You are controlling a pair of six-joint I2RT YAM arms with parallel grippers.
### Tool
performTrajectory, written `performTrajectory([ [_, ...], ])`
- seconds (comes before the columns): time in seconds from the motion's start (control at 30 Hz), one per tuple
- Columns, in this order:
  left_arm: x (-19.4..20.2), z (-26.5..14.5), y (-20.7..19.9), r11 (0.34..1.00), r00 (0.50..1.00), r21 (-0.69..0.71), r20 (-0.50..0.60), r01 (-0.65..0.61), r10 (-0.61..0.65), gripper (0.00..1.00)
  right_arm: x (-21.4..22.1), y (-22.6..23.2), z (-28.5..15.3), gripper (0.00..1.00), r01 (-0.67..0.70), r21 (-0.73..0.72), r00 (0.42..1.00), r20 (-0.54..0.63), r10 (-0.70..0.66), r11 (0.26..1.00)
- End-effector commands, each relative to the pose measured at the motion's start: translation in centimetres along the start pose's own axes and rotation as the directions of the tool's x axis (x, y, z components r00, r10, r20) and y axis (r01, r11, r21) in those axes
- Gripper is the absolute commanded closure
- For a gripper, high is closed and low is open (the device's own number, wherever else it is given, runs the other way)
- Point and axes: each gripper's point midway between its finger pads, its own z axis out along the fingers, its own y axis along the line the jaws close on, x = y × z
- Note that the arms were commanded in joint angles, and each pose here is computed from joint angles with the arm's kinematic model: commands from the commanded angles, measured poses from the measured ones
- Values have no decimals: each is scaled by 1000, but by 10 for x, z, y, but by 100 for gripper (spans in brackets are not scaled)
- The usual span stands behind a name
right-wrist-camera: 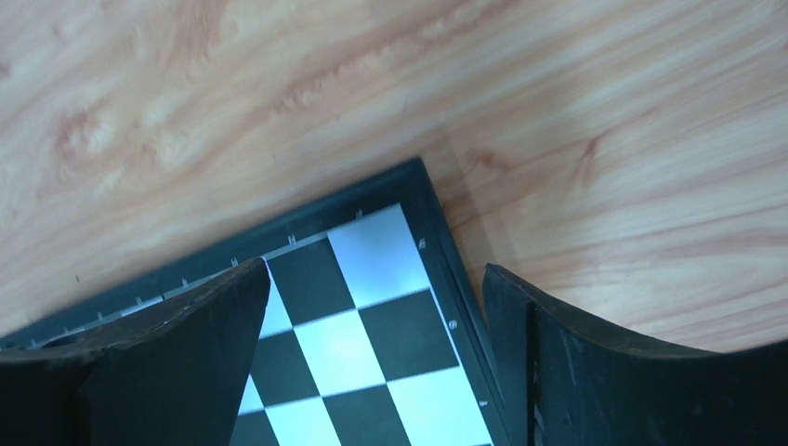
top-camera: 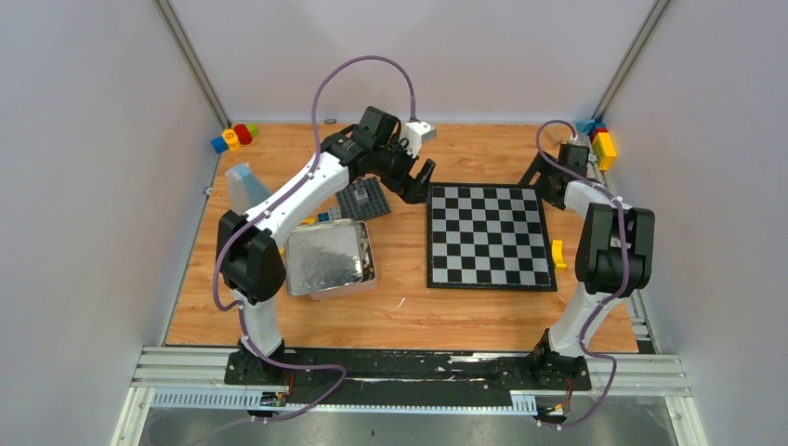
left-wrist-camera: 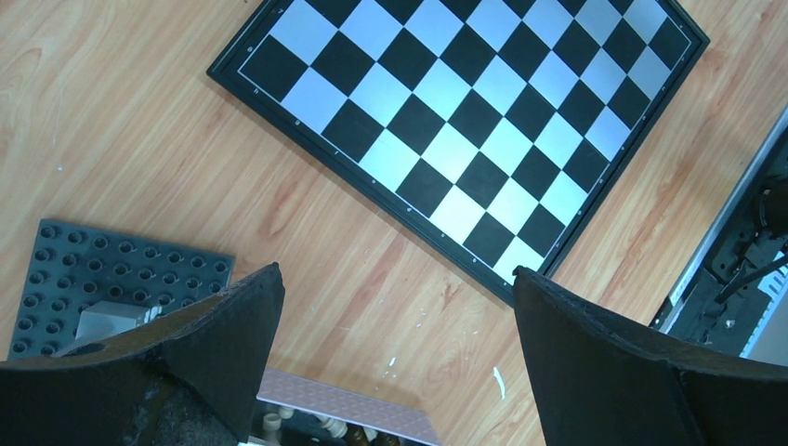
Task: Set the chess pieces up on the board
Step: Adjust the chessboard at the center of the board.
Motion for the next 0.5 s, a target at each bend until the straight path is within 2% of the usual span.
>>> performTrajectory([
  [0.0,-14,-12,4,998,998,-41,30,-53,55,0,34,6,-5,15,19,-88,992,-119,-29,996],
  [0.2,4,-12,16,991,995,-93,-34,-93,90,0,54,13,-18,16,34,-164,983,-170,-62,986],
  [0.47,34,-4,25,989,992,-119,-104,-88,76,0,81,22,-36,17,90,-221,969,-204,-137,971],
])
